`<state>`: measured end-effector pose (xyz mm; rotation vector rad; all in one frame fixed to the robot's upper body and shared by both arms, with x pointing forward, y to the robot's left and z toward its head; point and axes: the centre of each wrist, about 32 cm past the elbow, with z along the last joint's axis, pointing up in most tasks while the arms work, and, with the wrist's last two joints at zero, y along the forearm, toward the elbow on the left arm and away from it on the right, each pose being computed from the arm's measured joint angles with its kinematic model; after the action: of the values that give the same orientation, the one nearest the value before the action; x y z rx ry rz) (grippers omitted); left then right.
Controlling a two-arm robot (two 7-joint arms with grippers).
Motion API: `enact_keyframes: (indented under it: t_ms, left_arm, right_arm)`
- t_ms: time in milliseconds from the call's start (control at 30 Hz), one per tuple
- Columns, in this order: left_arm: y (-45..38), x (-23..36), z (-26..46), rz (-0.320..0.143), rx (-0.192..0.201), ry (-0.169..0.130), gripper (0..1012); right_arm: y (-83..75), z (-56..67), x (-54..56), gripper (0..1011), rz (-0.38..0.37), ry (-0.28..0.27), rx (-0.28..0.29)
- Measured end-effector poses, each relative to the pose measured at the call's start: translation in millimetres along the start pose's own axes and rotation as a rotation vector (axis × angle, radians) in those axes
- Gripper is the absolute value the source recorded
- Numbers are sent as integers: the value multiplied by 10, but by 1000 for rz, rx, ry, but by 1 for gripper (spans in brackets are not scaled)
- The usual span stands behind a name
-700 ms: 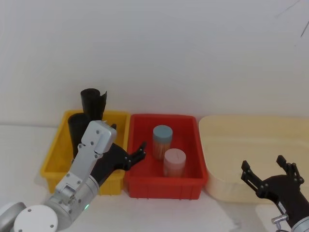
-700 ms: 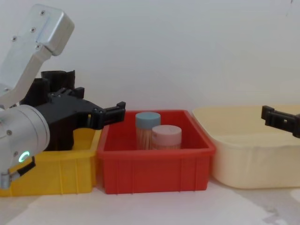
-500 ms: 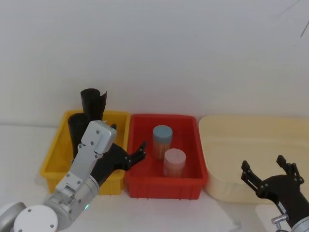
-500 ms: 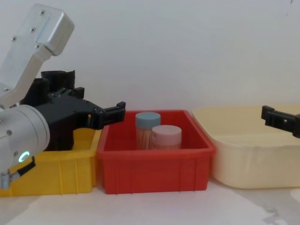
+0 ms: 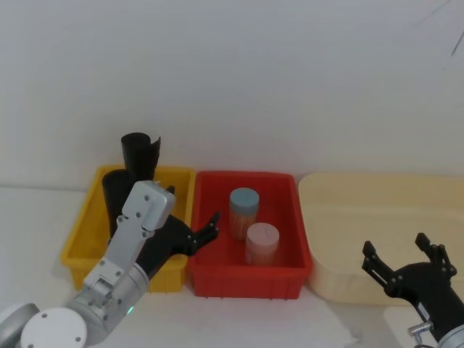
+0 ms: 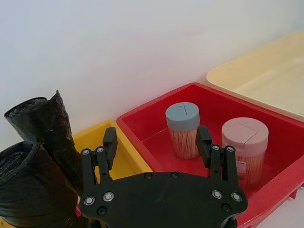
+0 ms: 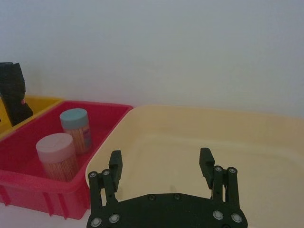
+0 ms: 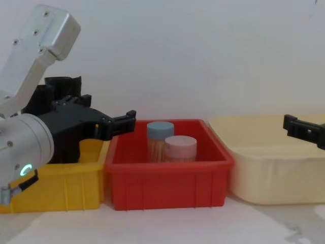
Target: Pick up the garbage bag with the one hand and transfer it to the other hand.
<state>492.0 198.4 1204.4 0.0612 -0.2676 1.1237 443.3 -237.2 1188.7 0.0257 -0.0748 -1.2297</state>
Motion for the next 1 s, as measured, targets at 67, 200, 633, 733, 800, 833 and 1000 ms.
enact_keyframes:
  t_ms: [67, 200, 633, 733, 800, 833, 1000]
  left_arm:
    - [0, 0, 0, 0, 0, 0, 1002]
    - [0, 0, 0, 0, 0, 0, 1002]
    - [0, 0, 0, 0, 0, 0, 1001]
    - [0, 0, 0, 0, 0, 0, 1002]
    - [0, 0, 0, 0, 0, 0, 1002]
    - [0, 0, 0, 0, 0, 0, 1002]
    - [0, 0, 0, 0, 0, 0, 1002]
  right_arm:
    - [-3, 0, 4, 999, 2, 0, -2]
    - [-17, 16, 25, 999, 17, 4, -6]
    - [-16, 156, 142, 999, 144, 28, -44]
    - [21, 210, 167, 999, 187, 31, -61]
    - [54, 250, 181, 999, 218, 34, -75]
    - [68, 266, 186, 999, 229, 36, -82]
    - [201, 377, 223, 999, 312, 33, -132]
